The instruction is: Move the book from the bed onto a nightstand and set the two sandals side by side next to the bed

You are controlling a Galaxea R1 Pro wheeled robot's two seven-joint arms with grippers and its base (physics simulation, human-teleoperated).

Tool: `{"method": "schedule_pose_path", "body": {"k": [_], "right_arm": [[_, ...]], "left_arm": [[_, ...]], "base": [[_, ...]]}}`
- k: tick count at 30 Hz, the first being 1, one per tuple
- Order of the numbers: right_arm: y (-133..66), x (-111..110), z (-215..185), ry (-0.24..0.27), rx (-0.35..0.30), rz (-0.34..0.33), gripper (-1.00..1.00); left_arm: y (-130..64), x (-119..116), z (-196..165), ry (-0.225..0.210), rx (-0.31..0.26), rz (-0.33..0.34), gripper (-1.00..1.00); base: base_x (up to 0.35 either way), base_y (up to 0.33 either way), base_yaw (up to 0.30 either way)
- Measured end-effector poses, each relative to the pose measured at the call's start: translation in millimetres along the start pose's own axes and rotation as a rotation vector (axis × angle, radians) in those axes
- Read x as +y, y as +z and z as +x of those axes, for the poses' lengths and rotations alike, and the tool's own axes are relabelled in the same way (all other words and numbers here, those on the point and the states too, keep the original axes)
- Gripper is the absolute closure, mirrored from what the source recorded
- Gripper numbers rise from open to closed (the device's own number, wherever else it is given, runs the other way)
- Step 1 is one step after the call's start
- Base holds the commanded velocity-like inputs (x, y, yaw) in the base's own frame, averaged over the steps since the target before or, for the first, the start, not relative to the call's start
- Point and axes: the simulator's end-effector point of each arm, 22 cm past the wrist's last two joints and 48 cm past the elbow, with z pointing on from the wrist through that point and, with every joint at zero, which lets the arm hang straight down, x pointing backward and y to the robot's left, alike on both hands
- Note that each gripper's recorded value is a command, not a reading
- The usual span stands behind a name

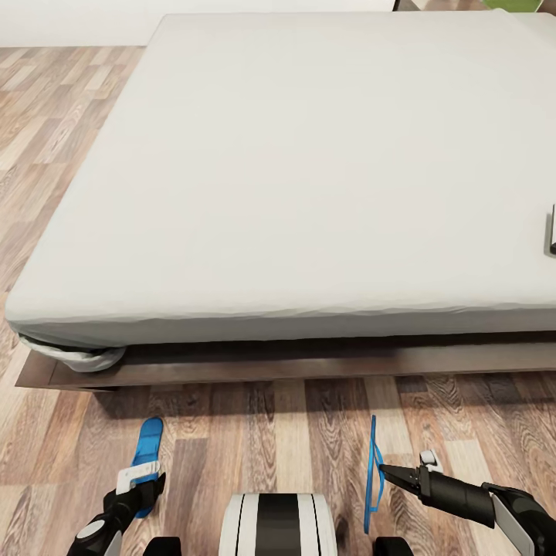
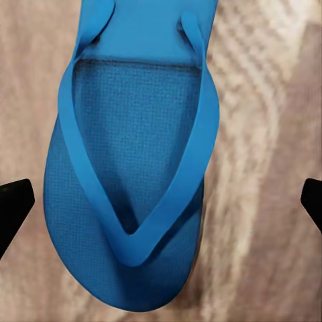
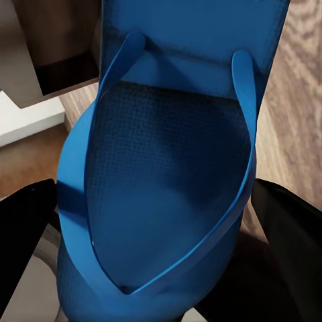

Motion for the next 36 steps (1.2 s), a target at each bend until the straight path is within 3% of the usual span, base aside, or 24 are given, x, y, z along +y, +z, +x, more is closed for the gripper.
{"method": "schedule_pose_path", "body": {"k": [7, 29, 36], "right_arm": [[0.1, 0.0, 0.1, 0.000, 0.000, 0.000, 1.00], [-8.7, 35.8, -15.4, -0.076, -0.031, -0.030, 1.00], [-8.8, 35.8, -15.4, -0.077, -0.031, -0.029, 1.00]], "left_arm": [[0.0, 0.0, 0.0, 0.000, 0.000, 0.000, -1.00], [-17.5, -6.4, -42.1, -0.012, -0.086, 0.018, -1.00], [-17.5, -6.7, -42.1, -0.012, -0.085, 0.019, -1.00]], "base": [[0.000, 0.000, 0.000], [0.000, 0.000, 0.000], [0.000, 0.000, 0.000]]}}
